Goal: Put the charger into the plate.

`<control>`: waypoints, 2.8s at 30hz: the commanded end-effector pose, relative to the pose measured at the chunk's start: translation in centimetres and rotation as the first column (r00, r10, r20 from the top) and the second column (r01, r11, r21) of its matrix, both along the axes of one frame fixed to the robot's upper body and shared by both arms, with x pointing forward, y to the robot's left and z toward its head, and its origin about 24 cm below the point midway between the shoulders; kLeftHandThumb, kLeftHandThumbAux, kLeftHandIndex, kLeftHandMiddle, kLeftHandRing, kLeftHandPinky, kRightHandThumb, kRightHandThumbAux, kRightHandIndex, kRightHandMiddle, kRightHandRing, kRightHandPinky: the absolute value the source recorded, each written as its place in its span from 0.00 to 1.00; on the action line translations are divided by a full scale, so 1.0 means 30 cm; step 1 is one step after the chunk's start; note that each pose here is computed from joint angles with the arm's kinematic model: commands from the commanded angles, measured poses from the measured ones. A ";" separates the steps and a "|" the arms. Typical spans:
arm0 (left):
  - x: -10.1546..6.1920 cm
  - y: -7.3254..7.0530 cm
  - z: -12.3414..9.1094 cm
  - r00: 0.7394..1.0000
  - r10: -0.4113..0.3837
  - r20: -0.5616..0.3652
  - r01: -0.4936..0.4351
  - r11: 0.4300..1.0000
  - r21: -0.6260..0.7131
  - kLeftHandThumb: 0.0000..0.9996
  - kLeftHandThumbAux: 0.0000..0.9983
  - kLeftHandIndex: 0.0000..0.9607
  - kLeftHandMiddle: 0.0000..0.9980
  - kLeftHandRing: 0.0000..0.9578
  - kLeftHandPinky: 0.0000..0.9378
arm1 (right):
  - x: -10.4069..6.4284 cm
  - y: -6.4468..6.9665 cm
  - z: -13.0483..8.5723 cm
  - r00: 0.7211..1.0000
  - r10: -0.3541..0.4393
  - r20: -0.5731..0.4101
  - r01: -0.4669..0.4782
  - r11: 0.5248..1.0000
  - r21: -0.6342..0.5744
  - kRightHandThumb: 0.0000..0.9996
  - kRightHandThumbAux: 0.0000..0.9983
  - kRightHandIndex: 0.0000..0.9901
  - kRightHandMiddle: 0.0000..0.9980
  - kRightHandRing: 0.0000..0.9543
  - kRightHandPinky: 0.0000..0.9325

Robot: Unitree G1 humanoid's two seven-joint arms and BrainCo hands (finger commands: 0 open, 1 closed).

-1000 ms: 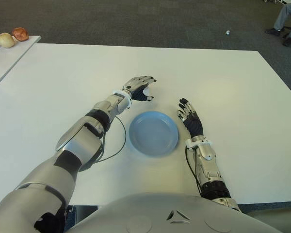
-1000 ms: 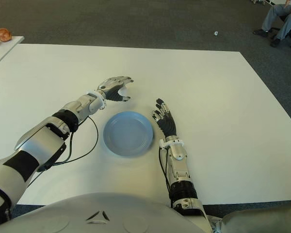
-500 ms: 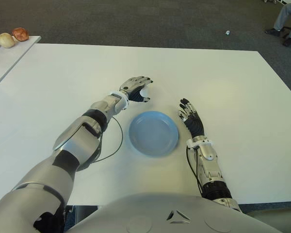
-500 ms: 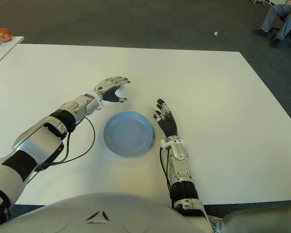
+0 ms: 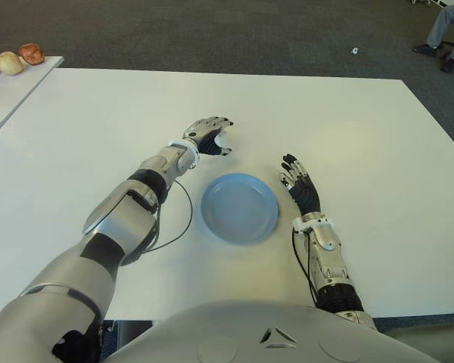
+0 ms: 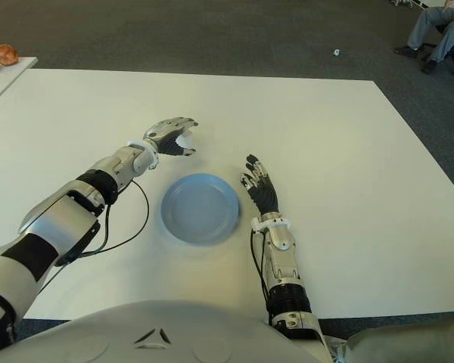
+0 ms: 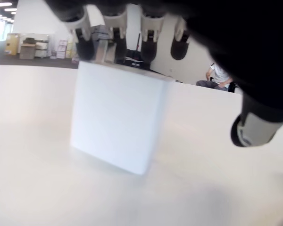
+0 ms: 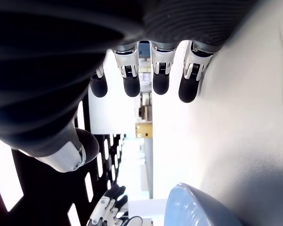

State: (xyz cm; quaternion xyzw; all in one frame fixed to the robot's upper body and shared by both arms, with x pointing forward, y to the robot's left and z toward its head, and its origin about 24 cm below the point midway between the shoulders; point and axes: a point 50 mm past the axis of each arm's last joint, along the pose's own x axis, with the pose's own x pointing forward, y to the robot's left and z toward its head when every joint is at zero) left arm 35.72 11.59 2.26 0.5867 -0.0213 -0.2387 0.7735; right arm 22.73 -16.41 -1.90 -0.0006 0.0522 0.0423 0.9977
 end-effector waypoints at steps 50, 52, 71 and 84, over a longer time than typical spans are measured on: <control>-0.147 0.374 -0.094 0.926 0.109 -0.362 -0.095 0.994 0.054 0.00 0.45 0.00 0.00 0.00 0.00 | -0.003 -0.038 -0.008 0.996 -0.020 -0.085 0.020 1.000 0.002 0.00 0.62 0.00 0.00 0.00 0.00; -0.153 0.379 -0.086 0.931 0.087 -0.356 -0.072 0.996 0.057 0.00 0.45 0.00 0.00 0.00 0.00 | -0.002 -0.037 -0.007 0.996 -0.019 -0.083 0.019 1.000 0.003 0.00 0.62 0.00 0.00 0.00 0.00; -0.178 0.363 0.009 0.957 -0.101 -0.272 0.137 0.983 0.118 0.00 0.48 0.00 0.00 0.00 0.00 | 0.003 -0.044 -0.006 0.997 -0.016 -0.080 0.017 1.000 0.010 0.00 0.61 0.00 0.00 0.00 0.00; -0.193 0.334 0.047 0.956 -0.174 -0.235 0.199 0.976 0.086 0.00 0.48 0.00 0.00 0.00 0.00 | 0.005 -0.043 -0.003 0.996 -0.015 -0.084 0.016 1.000 0.010 0.00 0.61 0.00 0.00 0.00 0.00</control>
